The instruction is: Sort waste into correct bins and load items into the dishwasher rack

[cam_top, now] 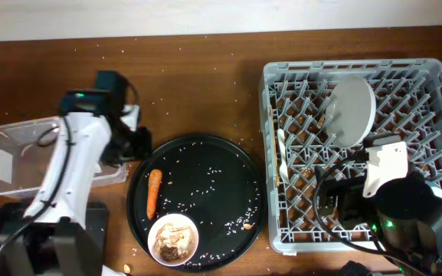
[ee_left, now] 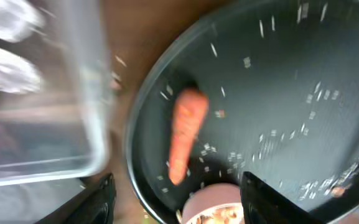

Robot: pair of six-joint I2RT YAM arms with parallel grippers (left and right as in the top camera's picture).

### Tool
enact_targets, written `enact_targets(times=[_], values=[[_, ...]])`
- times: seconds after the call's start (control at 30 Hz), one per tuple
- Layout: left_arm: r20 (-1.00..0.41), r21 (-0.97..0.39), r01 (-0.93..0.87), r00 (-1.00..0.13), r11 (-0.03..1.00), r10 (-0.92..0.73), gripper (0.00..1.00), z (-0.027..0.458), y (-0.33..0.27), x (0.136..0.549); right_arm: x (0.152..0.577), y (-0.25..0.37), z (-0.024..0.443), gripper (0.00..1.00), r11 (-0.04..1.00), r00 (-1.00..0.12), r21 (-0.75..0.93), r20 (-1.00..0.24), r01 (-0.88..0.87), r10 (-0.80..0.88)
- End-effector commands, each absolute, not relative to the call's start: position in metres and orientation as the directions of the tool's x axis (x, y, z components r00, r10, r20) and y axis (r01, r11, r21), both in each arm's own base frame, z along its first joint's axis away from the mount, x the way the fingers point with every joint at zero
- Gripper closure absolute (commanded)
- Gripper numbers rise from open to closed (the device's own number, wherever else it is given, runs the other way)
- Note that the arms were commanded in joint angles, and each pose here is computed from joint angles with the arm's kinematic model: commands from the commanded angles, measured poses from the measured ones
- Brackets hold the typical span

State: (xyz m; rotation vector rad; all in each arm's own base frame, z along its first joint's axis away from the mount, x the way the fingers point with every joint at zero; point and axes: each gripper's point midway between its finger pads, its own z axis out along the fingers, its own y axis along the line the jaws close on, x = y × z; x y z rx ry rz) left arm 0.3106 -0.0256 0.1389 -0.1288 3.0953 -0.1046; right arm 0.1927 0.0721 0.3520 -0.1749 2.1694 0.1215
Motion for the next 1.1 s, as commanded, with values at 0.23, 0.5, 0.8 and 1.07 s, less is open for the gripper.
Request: enact_targets(times=[0.23, 0.5, 0.8, 1.07], values=[[-0.016, 0.031, -0.038, -0.999, 0.999, -0.037, 0.58, 0.002, -0.052, 0.26, 0.193, 0.07, 0.353, 0.01, 0.987, -0.556, 0.022, -0.828, -0.16, -0.072], [-0.263, 0.108, -0.158, -0.957, 0.981, -0.126, 0.87, 0.181, -0.015, 0.344, 0.193, 0.07, 0.353, 0.01, 0.987, -0.556, 0.022, -0.828, -0.16, -0.072], [-0.281, -0.063, -0.49, -0.827, 0.869, -0.487, 0.23, 0.198, 0.093, 0.352, 0.193, 0.07, 0.353, 0.01, 0.987, -0.556, 0.022, -0.828, -0.16, -0.072], [-0.037, 0.08, -0.612, -0.79, 0.786, -0.612, 0.89, 0.176, 0.066, 0.254, 0.193, 0.07, 0.353, 0.01, 0.987, -0.556, 0.022, -0.828, -0.16, -0.072]])
